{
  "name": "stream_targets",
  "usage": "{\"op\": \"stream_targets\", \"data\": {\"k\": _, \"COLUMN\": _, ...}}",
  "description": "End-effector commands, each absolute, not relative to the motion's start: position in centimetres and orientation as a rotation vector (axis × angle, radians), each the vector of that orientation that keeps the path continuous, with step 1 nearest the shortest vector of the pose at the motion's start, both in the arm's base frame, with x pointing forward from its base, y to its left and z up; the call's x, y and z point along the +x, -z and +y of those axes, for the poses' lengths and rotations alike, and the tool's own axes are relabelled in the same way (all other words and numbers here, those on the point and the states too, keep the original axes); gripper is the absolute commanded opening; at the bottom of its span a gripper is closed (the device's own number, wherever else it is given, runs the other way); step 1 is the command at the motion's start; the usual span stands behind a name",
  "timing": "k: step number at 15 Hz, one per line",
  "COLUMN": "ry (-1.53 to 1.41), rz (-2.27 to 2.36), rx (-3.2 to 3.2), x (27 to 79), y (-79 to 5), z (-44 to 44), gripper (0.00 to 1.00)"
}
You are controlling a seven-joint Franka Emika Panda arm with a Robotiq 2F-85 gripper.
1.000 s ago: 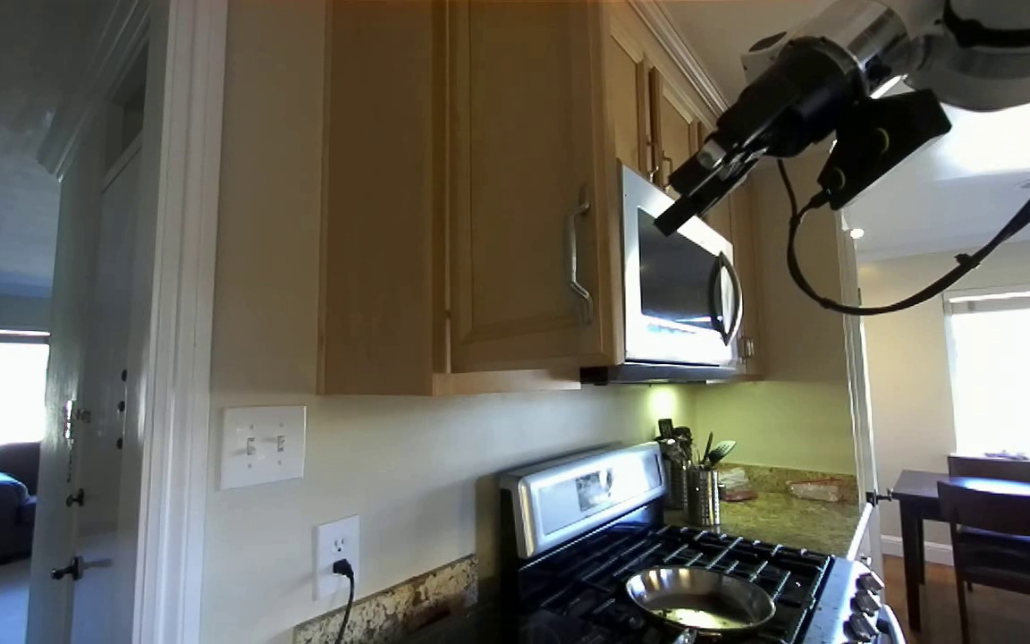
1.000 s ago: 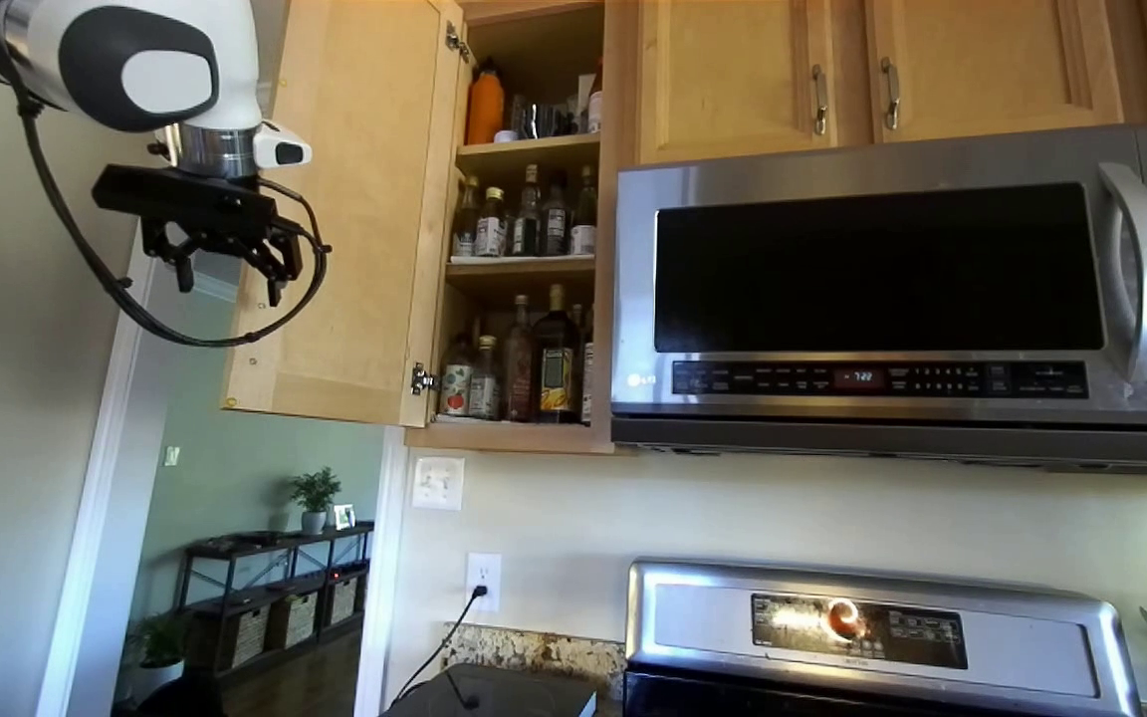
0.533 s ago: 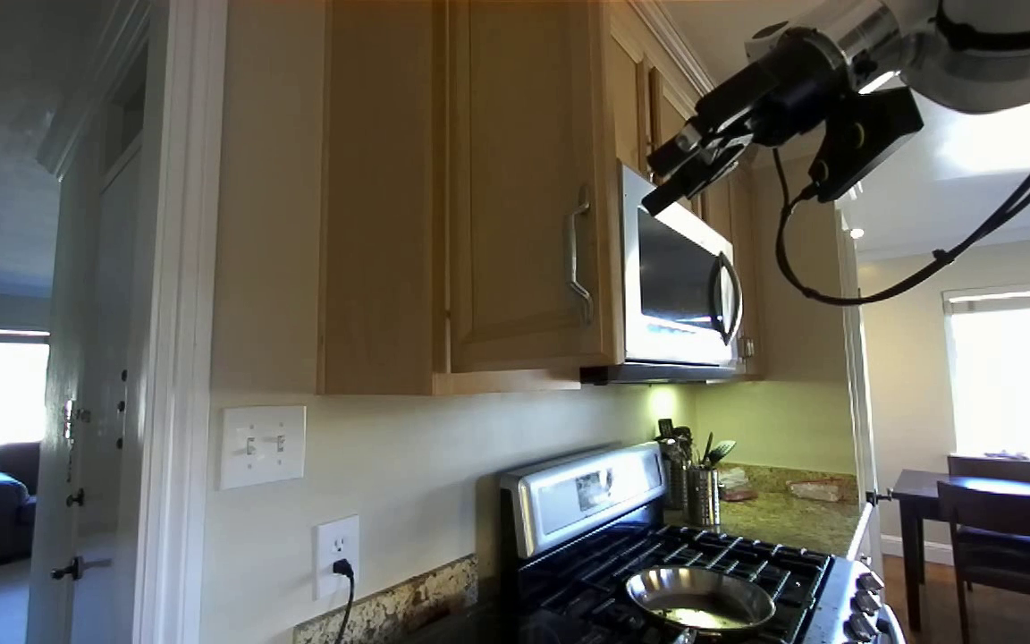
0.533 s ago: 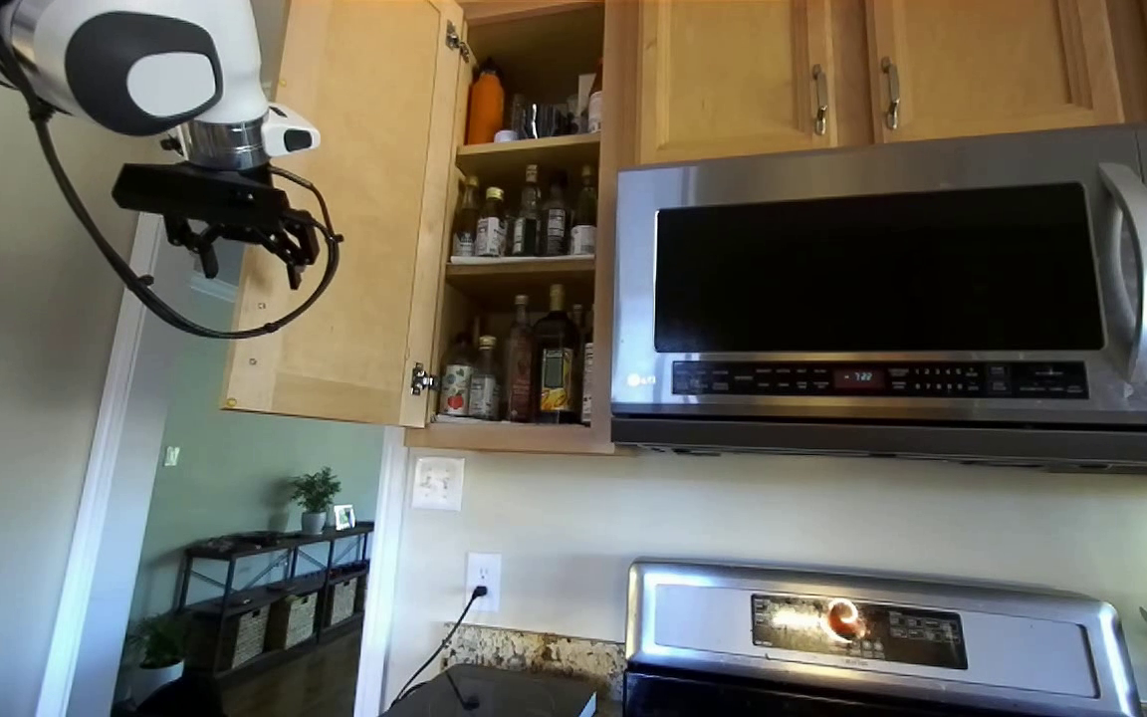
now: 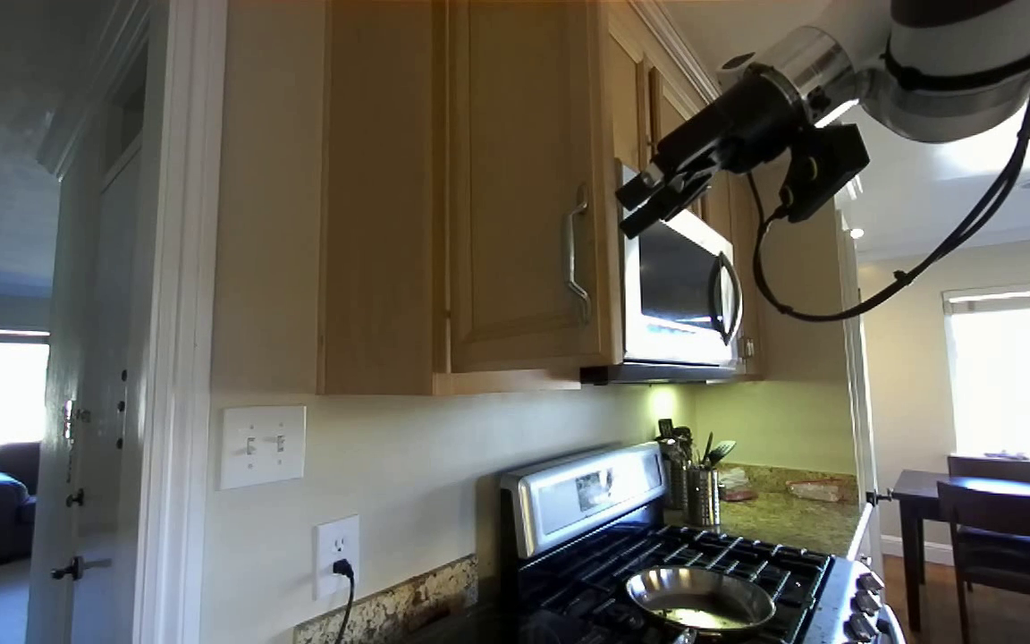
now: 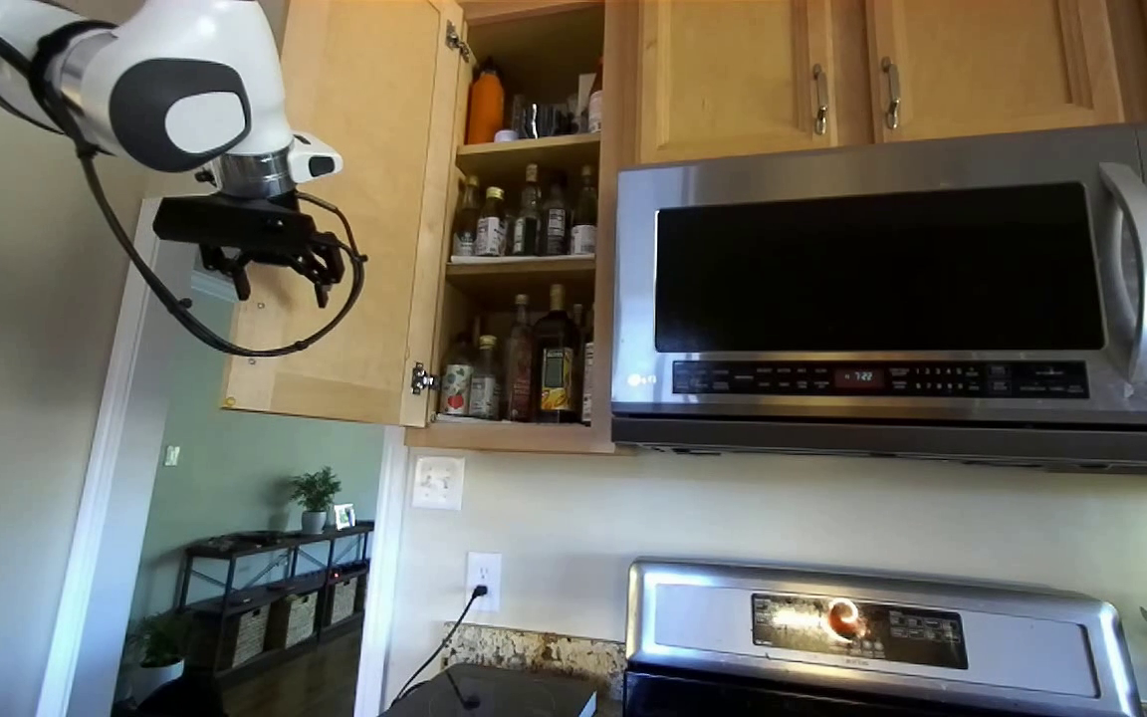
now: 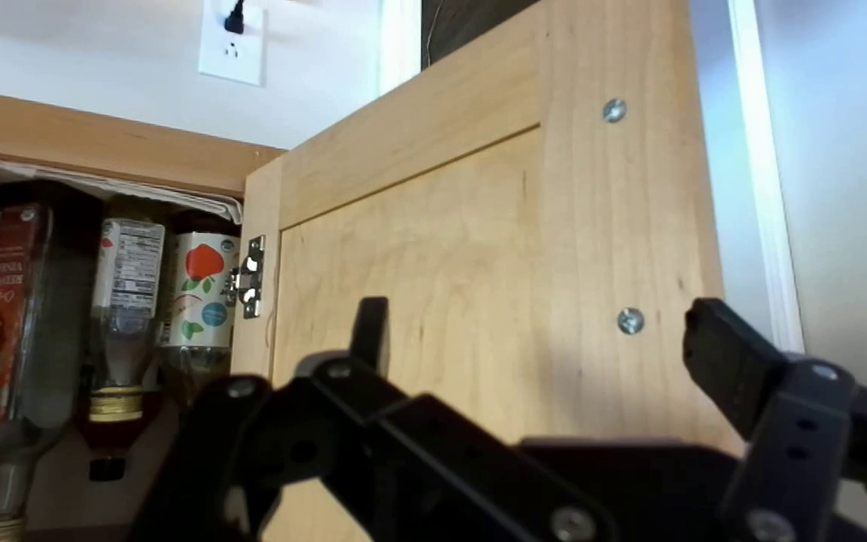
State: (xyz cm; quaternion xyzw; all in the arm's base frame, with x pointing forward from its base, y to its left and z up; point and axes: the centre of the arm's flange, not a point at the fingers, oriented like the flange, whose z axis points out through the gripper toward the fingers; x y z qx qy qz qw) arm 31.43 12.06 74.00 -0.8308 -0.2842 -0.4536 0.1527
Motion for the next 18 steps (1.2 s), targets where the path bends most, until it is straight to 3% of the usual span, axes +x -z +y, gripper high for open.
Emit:
{"op": "stream_targets", "data": {"k": 1, "ry": 1.338, "rz": -0.800, "rx": -2.431, "x": 32.8, "y": -73.2, "z": 10.3, "gripper": 1.00}}
{"op": "stream_targets", "data": {"k": 11, "ry": 0.991, "rz": -0.873, "rx": -2.425, "x": 32.8, "y": -70.8, "z": 10.6, "gripper": 1.00}}
{"op": "stream_targets", "data": {"k": 18, "ry": 0.955, "rz": -0.957, "rx": -2.333, "x": 30.7, "y": -72.9, "z": 14.8, "gripper": 1.00}}
